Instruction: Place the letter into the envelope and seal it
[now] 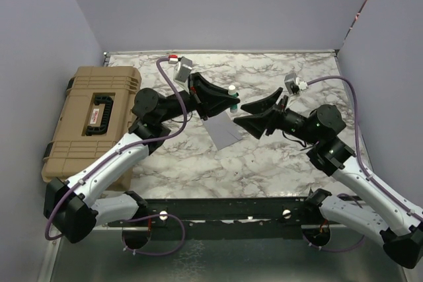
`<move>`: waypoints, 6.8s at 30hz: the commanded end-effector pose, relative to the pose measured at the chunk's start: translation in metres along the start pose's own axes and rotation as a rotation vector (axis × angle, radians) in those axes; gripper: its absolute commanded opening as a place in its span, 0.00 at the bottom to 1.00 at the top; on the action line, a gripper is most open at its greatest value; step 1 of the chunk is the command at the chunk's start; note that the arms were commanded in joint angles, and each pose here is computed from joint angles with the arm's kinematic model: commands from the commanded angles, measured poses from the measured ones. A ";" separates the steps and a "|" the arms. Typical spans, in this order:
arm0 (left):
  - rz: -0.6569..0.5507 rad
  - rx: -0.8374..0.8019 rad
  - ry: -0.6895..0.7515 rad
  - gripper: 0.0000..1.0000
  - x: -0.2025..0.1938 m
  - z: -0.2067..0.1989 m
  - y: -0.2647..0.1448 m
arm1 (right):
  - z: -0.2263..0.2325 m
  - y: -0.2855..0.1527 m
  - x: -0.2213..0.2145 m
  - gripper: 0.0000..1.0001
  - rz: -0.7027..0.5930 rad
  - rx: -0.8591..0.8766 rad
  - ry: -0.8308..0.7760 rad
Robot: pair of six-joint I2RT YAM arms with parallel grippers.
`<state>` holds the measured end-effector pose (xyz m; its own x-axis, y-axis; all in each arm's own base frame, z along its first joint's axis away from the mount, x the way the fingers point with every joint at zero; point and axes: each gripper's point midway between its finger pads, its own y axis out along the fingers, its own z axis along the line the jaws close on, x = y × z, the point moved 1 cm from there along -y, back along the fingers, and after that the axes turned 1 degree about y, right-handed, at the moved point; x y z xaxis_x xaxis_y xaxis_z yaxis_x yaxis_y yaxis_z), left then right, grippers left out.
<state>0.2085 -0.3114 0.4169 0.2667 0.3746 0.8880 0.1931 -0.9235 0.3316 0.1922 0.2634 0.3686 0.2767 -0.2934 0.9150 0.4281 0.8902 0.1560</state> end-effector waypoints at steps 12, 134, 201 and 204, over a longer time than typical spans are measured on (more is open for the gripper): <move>-0.111 -0.111 -0.148 0.00 0.028 -0.030 0.000 | 0.047 0.010 0.013 0.45 -0.031 0.351 0.089; 0.090 -0.179 0.074 0.00 -0.001 -0.003 -0.034 | 0.012 0.066 -0.013 0.18 -0.042 -0.011 -0.060; 0.067 -0.110 -0.072 0.15 -0.027 0.004 -0.030 | 0.042 0.050 0.018 0.01 -0.118 0.092 -0.064; 0.046 -0.084 -0.067 0.00 -0.026 0.009 -0.029 | 0.035 0.051 0.012 0.12 -0.082 0.052 -0.057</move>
<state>0.2022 -0.2889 0.3966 0.3216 0.3463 0.8812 0.0809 -0.9374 0.3389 0.1970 0.3196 0.3693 0.2271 -0.2949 0.9282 0.4360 0.8830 0.1738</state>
